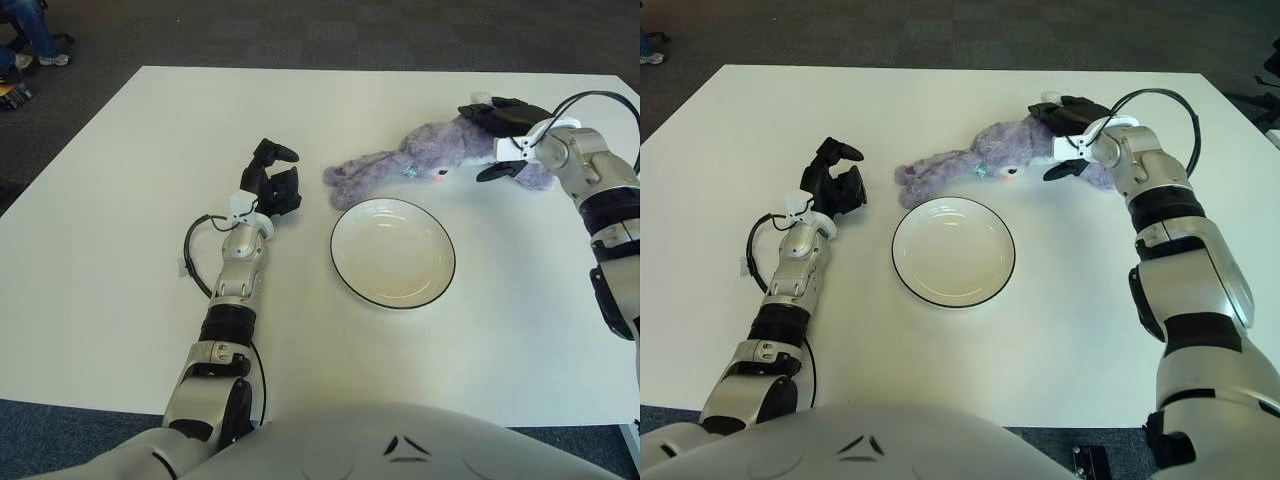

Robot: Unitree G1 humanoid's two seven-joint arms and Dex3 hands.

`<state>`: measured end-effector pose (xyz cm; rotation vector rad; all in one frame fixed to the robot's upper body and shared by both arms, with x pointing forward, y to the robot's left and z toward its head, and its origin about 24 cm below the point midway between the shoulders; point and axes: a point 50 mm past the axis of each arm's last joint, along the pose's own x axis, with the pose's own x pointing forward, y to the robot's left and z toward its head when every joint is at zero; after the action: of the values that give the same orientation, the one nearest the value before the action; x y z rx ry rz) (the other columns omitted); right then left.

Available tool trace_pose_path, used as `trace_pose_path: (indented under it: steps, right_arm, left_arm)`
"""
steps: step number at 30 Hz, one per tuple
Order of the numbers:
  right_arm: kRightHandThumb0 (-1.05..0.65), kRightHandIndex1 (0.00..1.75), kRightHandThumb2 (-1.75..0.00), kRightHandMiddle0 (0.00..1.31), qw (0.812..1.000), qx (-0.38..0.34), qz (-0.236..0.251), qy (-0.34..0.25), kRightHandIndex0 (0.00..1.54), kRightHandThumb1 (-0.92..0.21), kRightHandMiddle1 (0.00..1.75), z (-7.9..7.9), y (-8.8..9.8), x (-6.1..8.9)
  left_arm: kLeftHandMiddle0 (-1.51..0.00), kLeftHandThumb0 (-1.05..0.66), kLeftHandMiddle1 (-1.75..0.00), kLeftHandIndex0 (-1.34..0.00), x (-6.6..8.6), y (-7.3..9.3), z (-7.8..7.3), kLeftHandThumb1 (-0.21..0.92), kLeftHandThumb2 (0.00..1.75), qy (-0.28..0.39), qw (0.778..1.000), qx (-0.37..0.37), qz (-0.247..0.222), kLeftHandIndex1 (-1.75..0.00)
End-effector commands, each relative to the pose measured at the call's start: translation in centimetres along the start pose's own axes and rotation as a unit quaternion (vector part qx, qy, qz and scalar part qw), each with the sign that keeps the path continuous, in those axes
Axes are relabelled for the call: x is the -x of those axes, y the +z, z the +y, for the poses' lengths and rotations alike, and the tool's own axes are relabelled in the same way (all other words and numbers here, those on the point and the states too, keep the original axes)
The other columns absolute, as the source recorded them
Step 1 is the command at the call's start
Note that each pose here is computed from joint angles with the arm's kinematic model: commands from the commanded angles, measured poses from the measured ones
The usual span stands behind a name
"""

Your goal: Put the doll into the plate.

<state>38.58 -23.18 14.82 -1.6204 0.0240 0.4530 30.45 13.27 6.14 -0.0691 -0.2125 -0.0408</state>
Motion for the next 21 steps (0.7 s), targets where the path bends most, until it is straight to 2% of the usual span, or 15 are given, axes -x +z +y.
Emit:
trace_pose_path:
  steps: [1,4,10,12,13,14,16,19,21]
  right_arm:
    - [-0.66,0.09,-0.84,0.0,1.0,0.006,0.006,0.024,0.13,-0.31,0.21,1.1,0.1,-0.3]
    - [-0.61,0.43,-0.9,0.0,1.0,0.009,0.014,0.02,0.06,-0.26,0.27,1.4,0.1,-0.5]
    - [-0.49,0.95,-0.97,0.0,0.999,0.005,0.049,-0.005,0.01,-0.21,0.42,2.7,0.3,-0.9]
    - [-0.45,1.2,-0.99,0.0,0.998,0.002,0.061,-0.017,0.0,-0.21,0.5,3.1,0.4,-0.9]
    - [-0.41,1.4,-1.01,0.0,0.998,0.001,0.067,-0.022,0.02,-0.21,0.54,3.2,0.5,-1.0]
    - [-0.4,1.47,-1.01,0.0,0.997,-0.003,0.076,-0.03,0.02,-0.21,0.56,3.4,0.5,-1.1]
    - [-0.3,1.63,-1.05,0.0,0.995,-0.013,0.093,-0.041,0.19,-0.22,0.62,3.9,0.6,-1.2]
    - [0.19,1.71,-1.13,0.0,0.993,-0.024,0.11,-0.048,0.4,-0.36,0.65,4.5,0.6,-1.4]
    - [0.31,1.73,-1.15,0.0,0.991,-0.033,0.122,-0.048,0.46,-0.39,0.67,5.1,0.5,-1.6]
  left_arm:
    - [-1.19,-0.4,-1.75,-0.4,1.4,-1.7,0.1,0.59,0.97,0.011,0.999,0.009,0.032,-1.75]
    - [-1.19,-0.4,-1.75,-0.4,1.4,-1.7,0.1,0.59,0.97,0.011,0.999,0.009,0.031,-1.75]
    - [-1.19,-0.4,-1.75,-0.4,1.4,-1.7,0.0,0.59,0.97,0.012,0.999,0.01,0.031,-1.75]
    - [-1.2,-0.4,-1.75,-0.4,1.4,-1.7,0.0,0.59,0.97,0.012,0.999,0.01,0.031,-1.75]
    - [-1.2,-0.4,-1.75,-0.4,1.4,-1.7,0.0,0.59,0.97,0.012,0.999,0.01,0.031,-1.75]
    - [-1.2,-0.4,-1.75,-0.4,1.4,-1.7,0.0,0.59,0.97,0.013,0.999,0.01,0.031,-1.75]
    - [-1.2,-0.4,-1.75,-0.4,1.4,-1.7,0.0,0.59,0.97,0.013,0.999,0.01,0.032,-1.75]
    - [-1.21,-0.4,-1.75,-0.4,1.4,-1.7,0.0,0.59,0.97,0.014,0.999,0.01,0.033,-1.75]
    - [-1.21,-0.4,-1.75,-0.4,1.4,-1.7,0.0,0.59,0.97,0.015,0.999,0.01,0.033,-1.75]
